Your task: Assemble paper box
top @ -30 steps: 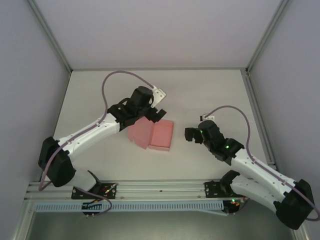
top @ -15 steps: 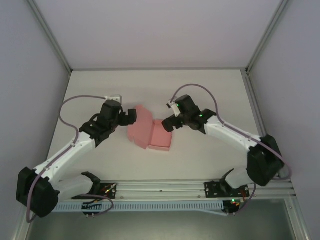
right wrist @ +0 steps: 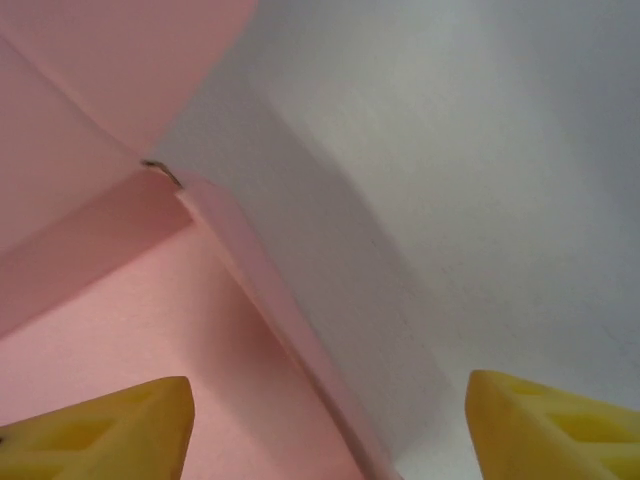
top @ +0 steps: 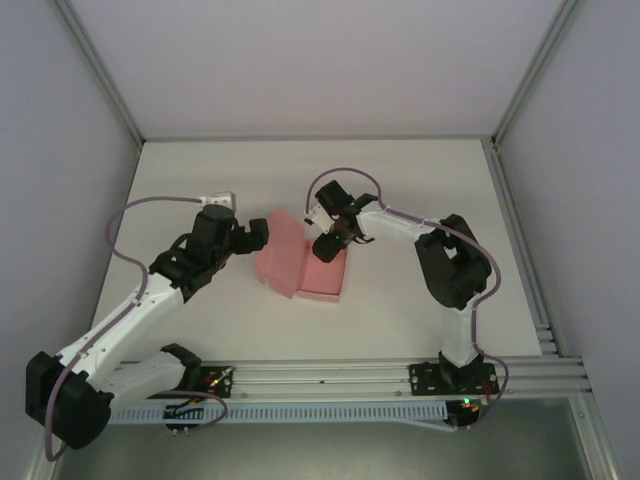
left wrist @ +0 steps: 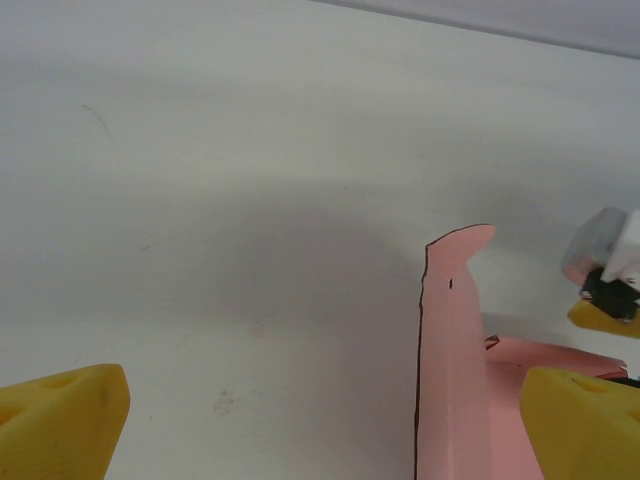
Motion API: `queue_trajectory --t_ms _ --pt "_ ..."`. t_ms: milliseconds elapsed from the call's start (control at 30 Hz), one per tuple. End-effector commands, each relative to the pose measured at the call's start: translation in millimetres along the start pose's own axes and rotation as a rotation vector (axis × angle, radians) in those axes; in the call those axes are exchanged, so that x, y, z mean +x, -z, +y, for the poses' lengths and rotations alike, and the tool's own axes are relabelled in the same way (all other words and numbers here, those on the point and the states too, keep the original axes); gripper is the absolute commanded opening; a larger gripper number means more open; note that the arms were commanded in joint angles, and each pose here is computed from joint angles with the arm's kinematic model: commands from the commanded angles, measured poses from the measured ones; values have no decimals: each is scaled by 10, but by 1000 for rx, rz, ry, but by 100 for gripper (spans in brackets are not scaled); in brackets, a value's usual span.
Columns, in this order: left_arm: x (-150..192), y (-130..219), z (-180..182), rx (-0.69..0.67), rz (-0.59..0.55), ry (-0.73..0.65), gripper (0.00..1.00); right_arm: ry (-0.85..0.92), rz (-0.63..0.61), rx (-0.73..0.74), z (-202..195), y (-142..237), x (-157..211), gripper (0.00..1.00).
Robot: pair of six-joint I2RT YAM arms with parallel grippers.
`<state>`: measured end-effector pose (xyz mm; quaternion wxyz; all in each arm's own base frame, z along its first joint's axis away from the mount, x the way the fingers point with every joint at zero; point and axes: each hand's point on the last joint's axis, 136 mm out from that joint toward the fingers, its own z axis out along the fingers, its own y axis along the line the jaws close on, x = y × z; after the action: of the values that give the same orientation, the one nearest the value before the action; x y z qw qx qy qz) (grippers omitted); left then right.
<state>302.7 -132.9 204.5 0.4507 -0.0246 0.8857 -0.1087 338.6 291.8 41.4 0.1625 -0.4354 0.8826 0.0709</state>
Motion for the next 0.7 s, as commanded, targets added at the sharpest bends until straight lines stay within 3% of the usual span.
queue_trajectory --t_ms 0,100,233,467,667 --pt "33 25 99 -31 0 11 100 -27 -2 -1 -38 -71 -49 49" --pt "30 26 74 -20 5 10 100 -119 -6 32 -88 -107 -37 18" --pt "-8 38 37 -3 -5 13 100 -282 -28 113 -200 -73 72 3" --pt "-160 22 -145 69 -31 23 100 -742 -12 264 -228 64 499 0" --pt "-53 -100 -193 78 20 18 100 -837 -12 266 30 69 602 2"
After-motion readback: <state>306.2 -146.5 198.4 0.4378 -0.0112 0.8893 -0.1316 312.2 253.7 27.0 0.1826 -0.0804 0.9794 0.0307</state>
